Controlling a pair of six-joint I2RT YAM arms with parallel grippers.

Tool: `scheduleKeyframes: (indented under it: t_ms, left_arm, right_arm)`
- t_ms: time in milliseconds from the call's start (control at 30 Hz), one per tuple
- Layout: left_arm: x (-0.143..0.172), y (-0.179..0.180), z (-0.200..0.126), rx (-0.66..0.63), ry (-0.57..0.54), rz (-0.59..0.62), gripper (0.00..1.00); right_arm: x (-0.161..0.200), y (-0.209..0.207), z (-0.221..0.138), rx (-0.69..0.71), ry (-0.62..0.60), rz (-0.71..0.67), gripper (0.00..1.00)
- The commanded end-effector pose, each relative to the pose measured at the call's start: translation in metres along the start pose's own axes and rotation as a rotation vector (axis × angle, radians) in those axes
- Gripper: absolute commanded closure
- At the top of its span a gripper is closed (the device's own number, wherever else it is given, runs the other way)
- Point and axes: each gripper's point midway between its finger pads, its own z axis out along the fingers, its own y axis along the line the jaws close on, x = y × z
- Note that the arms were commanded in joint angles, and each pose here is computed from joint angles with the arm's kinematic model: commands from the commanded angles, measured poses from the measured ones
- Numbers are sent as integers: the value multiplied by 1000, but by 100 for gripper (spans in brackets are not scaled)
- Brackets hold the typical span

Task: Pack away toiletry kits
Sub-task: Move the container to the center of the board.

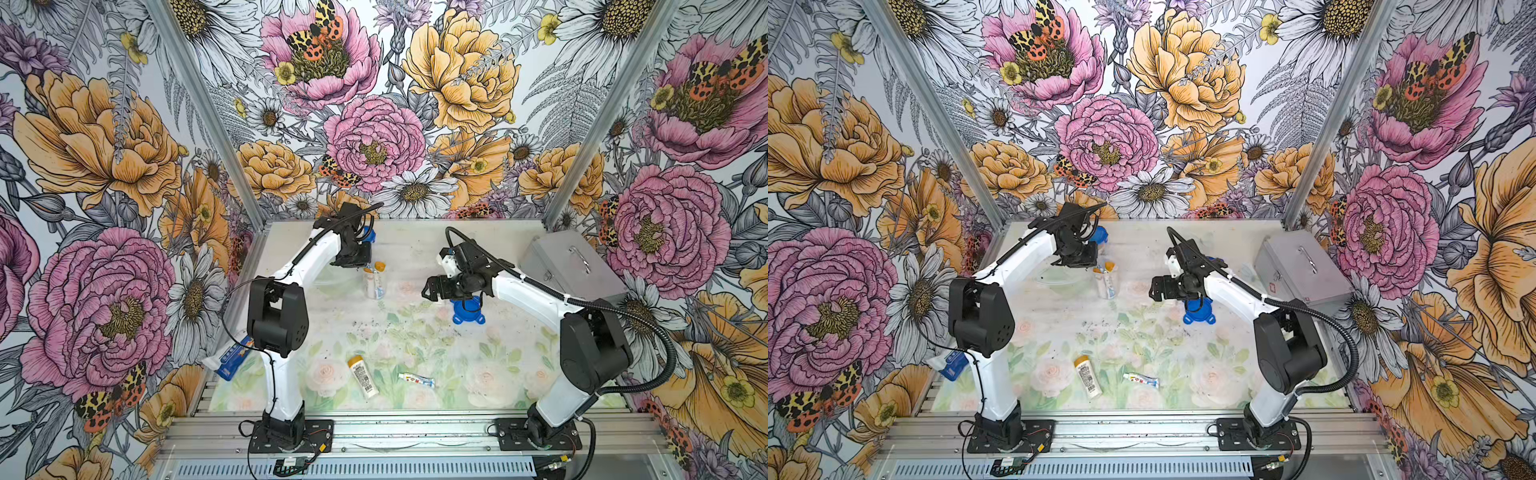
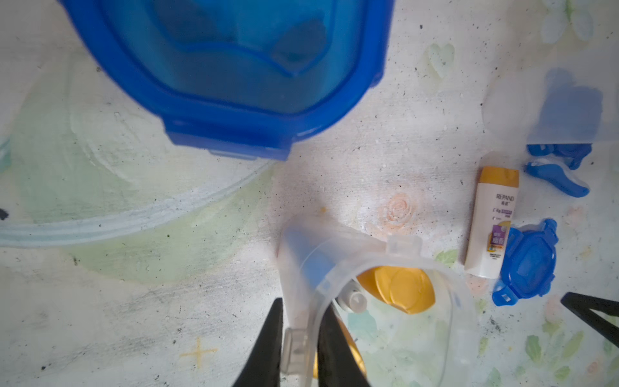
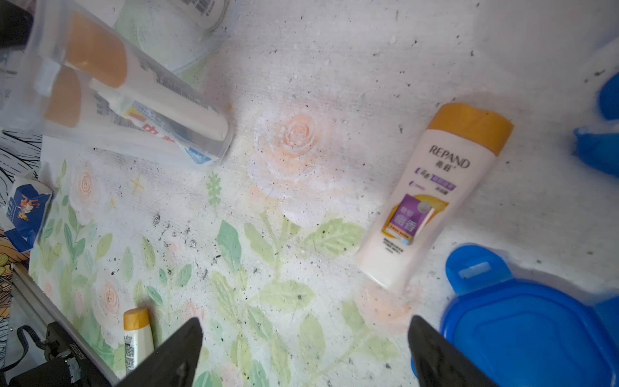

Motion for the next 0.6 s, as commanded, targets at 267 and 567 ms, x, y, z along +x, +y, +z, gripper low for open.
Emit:
scheduleKeyframes:
  t_ms: [267, 567]
  left_arm:
    - [4, -18, -2, -8, -13, 70, 93]
    - [20, -42, -11, -18, -16, 114, 95]
  right_arm:
    - [-17, -4, -13, 20, -73, 39, 5]
    - [-13, -26, -26, 101, -113, 96, 5]
